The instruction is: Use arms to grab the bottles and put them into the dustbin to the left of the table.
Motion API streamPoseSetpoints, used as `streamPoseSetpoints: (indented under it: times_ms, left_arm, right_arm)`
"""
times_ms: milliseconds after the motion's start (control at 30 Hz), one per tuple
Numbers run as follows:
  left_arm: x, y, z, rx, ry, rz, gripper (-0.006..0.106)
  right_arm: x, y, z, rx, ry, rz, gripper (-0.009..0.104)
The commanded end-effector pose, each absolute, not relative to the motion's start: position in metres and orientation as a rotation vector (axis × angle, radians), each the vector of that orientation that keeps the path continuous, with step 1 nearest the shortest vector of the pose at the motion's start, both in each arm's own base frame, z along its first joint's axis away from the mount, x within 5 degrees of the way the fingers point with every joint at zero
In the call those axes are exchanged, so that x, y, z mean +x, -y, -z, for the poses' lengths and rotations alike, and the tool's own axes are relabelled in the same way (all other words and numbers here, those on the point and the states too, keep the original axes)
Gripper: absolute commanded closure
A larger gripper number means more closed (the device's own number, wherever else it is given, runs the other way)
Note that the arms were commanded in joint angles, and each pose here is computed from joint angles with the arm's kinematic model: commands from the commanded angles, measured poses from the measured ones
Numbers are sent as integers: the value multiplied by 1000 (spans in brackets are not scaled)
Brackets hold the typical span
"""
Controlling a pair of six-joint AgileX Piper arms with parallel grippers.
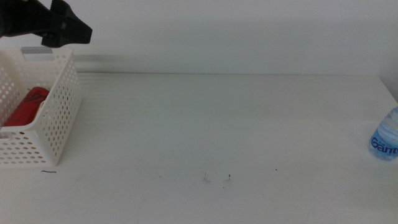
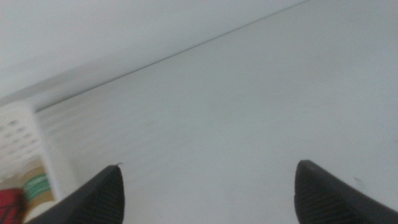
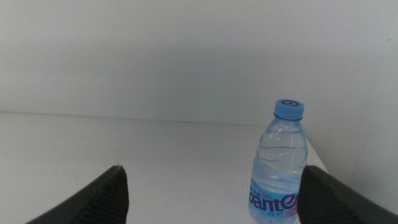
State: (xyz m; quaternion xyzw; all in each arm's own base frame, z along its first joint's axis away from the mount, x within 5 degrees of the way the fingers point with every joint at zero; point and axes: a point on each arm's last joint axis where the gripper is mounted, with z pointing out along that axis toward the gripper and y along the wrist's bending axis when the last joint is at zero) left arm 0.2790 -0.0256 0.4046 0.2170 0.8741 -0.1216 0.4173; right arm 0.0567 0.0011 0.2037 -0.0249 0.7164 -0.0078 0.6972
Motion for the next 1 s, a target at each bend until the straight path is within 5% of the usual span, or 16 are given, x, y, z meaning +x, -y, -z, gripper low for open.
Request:
streamPoseSetpoints:
  times_ms: [0, 267, 500, 967]
  left_arm:
    - [262, 33, -410, 613, -2144, 341, 7]
    - [225, 47, -425, 780, -2054, 450, 7]
    - [186, 56, -420, 731, -1915, 373, 7]
    - [101, 53, -408, 643, -1790, 352, 7]
  right_arm:
    - [56, -1, -203, -58, -1590, 31, 2]
    - [56, -1, -203, -58, -1590, 31, 2]
    - [56, -1, -203, -58, -1590, 31, 2]
    - [56, -1, -203, -58, -1590, 31, 2]
